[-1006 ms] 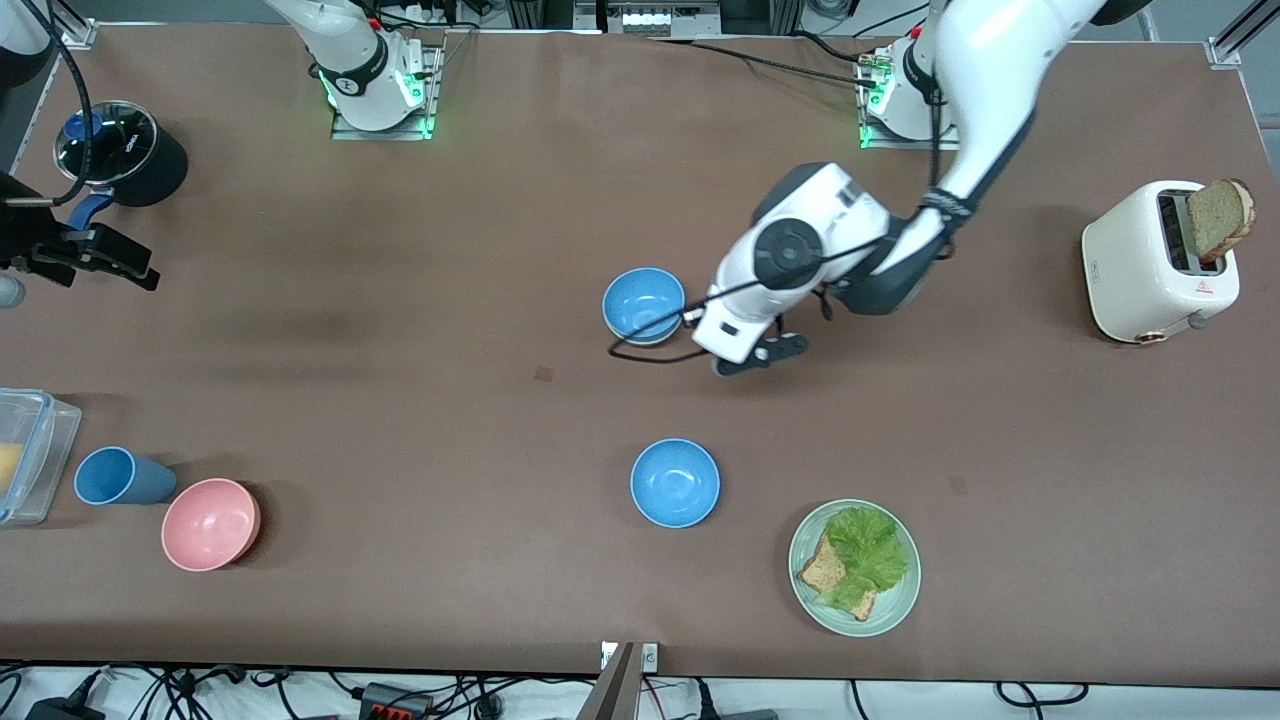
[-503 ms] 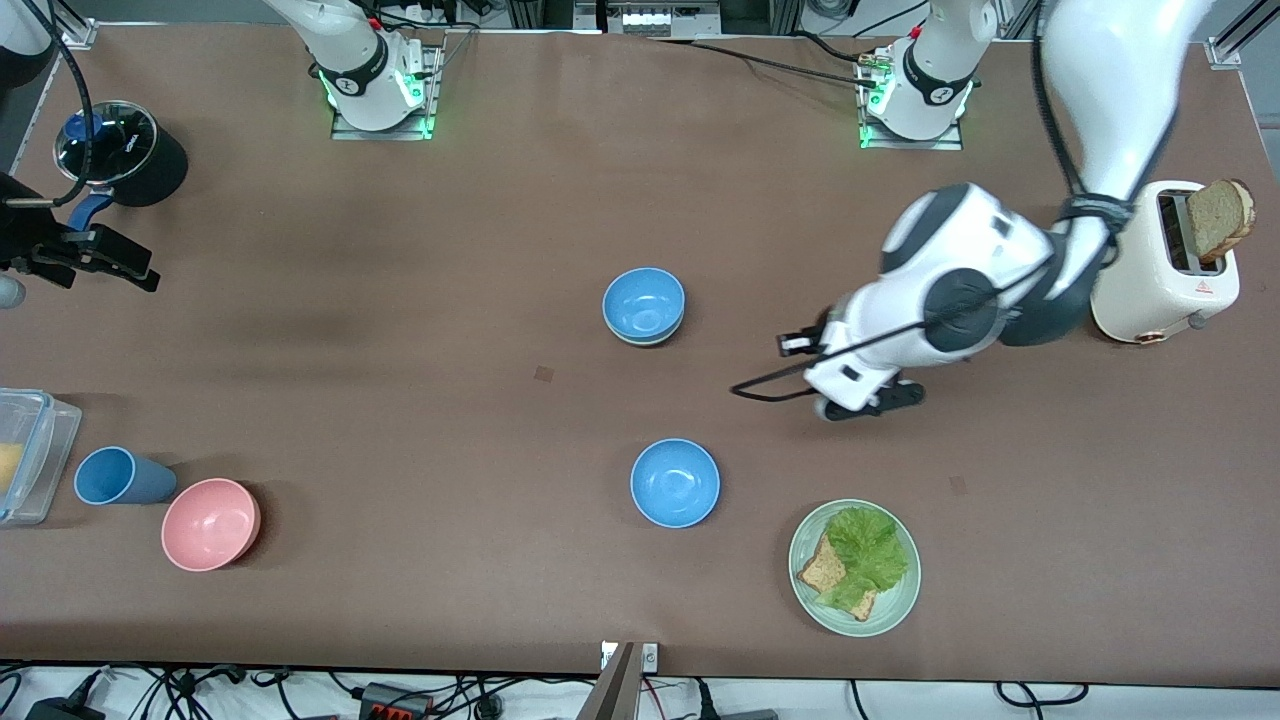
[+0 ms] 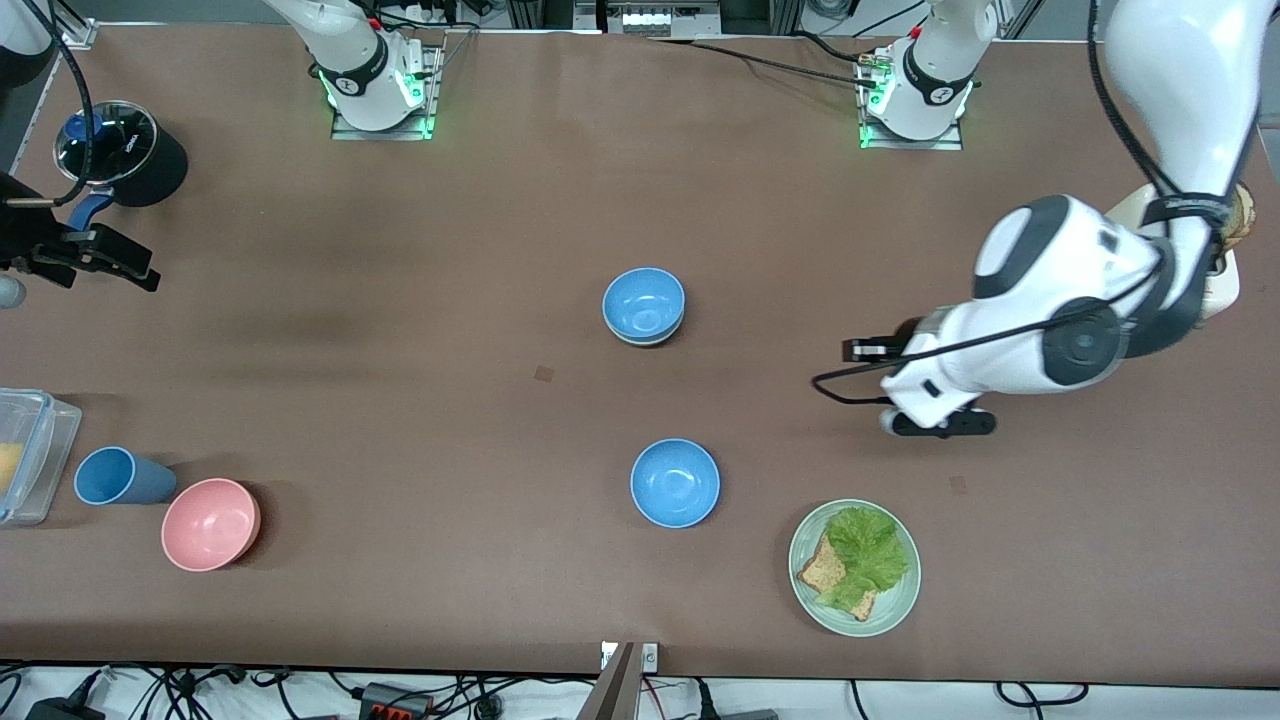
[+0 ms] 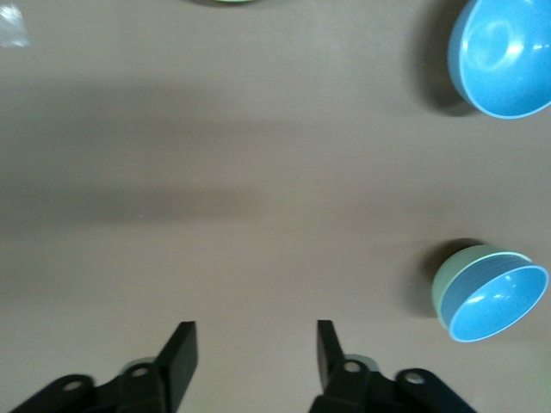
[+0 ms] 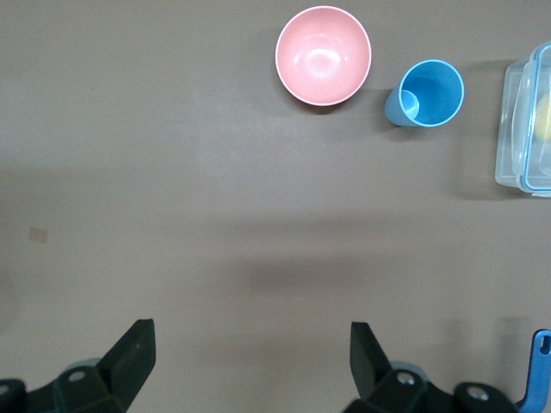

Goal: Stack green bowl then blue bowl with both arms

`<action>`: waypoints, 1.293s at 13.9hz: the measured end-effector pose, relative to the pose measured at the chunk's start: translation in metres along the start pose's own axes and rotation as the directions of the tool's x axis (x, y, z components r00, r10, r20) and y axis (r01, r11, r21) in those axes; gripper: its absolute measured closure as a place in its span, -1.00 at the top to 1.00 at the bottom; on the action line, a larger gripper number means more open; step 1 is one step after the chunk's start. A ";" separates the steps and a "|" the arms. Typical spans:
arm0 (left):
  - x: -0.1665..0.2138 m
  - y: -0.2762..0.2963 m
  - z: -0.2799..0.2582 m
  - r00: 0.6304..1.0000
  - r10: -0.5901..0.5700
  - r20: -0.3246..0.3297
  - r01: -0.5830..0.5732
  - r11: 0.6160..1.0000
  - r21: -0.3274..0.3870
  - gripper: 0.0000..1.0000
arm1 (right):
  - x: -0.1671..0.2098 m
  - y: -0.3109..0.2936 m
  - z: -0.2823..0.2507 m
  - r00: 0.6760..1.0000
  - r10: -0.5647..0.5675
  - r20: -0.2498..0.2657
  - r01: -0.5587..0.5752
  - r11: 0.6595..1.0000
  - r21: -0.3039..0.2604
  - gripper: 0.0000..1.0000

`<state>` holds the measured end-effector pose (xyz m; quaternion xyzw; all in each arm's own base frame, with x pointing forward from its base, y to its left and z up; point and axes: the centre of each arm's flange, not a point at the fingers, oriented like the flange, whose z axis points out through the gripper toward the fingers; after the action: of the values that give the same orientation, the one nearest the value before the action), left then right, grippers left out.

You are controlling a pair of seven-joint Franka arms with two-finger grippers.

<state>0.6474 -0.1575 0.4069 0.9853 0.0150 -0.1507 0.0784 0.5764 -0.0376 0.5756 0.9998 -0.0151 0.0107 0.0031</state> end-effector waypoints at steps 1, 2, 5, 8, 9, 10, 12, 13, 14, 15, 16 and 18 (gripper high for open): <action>0.002 -0.017 -0.013 1.000 0.008 -0.011 -0.008 1.000 -0.004 0.60 | 0.000 0.000 0.000 1.000 -0.004 0.000 0.004 1.000 0.000 1.00; 0.000 -0.030 -0.028 0.999 0.022 -0.033 -0.023 1.000 -0.004 0.77 | 0.000 0.000 0.000 1.000 -0.008 -0.001 0.008 1.000 0.000 1.00; -0.026 -0.050 -0.084 0.993 0.020 -0.114 -0.014 0.999 0.052 1.00 | 0.000 0.000 0.000 1.000 -0.011 -0.001 0.011 1.000 0.000 1.00; -0.067 -0.070 -0.131 0.979 -0.070 -0.192 0.088 0.993 0.084 1.00 | 0.000 0.000 0.000 1.000 -0.011 -0.001 0.011 1.000 0.000 1.00; -0.082 -0.078 -0.144 0.971 -0.091 -0.221 0.116 0.988 0.103 1.00 | 0.000 0.000 0.000 1.000 -0.011 -0.001 0.011 1.000 0.000 1.00; -0.096 -0.083 -0.153 0.964 -0.103 -0.244 0.134 0.984 0.113 1.00 | 0.000 0.000 0.000 1.000 -0.012 -0.001 0.012 1.000 0.000 1.00; -0.123 -0.083 -0.163 0.957 -0.101 -0.273 0.141 0.981 0.131 1.00 | 0.000 0.000 0.000 1.000 -0.013 -0.001 0.013 1.000 0.000 1.00; -0.134 -0.077 -0.163 0.956 -0.095 -0.278 0.137 0.981 0.135 1.00 | 0.000 0.000 0.000 1.000 -0.013 -0.001 0.013 1.000 0.000 1.00; -0.143 -0.069 -0.162 0.956 -0.084 -0.282 0.127 0.982 0.137 1.00 | 0.000 0.000 0.000 1.000 -0.013 -0.001 0.013 1.000 0.000 1.00; -0.150 -0.061 -0.161 0.955 -0.071 -0.289 0.116 0.983 0.140 1.00 | 0.000 0.000 0.000 1.000 -0.013 -0.001 0.013 1.000 0.000 1.00; -0.154 -0.054 -0.160 0.953 -0.059 -0.296 0.105 0.984 0.143 1.00 | 0.000 0.000 0.000 1.000 -0.013 -0.001 0.013 1.000 0.000 1.00; -0.158 -0.045 -0.157 0.953 -0.044 -0.299 0.092 0.985 0.148 1.00 | 0.000 0.000 0.000 1.000 -0.013 -0.001 0.013 1.000 0.000 1.00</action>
<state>0.5408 -0.0888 0.5956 0.9988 0.0484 -0.0057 -0.0096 0.5764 -0.0375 0.5759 0.9999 -0.0086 0.0111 0.0032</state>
